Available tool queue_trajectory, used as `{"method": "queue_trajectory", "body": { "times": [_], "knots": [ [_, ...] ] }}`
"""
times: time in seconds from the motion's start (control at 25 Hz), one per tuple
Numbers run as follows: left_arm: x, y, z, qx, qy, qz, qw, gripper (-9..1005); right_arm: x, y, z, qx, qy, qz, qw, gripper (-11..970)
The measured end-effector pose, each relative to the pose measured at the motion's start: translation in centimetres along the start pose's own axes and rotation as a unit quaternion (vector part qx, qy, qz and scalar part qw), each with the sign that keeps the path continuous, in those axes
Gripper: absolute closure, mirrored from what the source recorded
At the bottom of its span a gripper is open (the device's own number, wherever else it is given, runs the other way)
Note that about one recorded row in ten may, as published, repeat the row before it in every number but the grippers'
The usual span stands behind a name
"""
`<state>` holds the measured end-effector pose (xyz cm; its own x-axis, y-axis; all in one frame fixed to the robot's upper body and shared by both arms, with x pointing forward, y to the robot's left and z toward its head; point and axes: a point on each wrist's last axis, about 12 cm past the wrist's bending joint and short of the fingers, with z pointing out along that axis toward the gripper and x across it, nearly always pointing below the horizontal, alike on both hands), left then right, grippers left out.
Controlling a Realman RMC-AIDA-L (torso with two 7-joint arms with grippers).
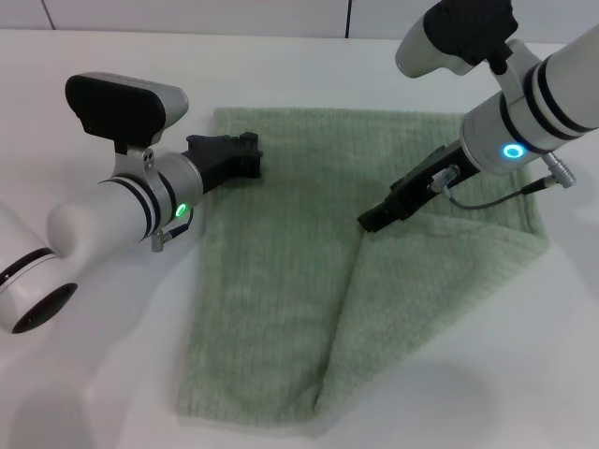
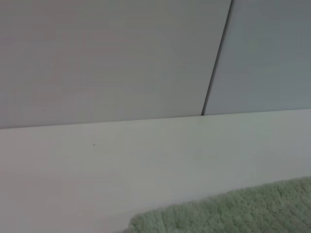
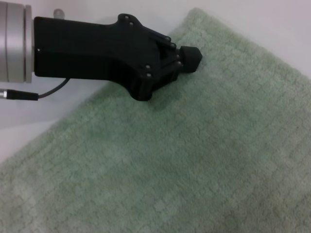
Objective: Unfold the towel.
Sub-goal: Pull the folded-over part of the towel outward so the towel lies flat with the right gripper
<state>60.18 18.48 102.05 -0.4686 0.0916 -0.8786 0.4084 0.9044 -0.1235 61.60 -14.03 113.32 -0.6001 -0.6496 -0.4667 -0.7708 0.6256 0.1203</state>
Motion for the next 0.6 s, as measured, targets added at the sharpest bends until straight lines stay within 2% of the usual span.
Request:
{"method": "queue_trajectory", "body": {
  "times": [0.6],
  "knots": [
    [-0.05, 0.21, -0.06, -0.002, -0.001, -0.002, 1.0, 979, -0.45, -0.07, 0.66, 0.003, 0.008, -0.008, 1.0, 227]
  ]
}}
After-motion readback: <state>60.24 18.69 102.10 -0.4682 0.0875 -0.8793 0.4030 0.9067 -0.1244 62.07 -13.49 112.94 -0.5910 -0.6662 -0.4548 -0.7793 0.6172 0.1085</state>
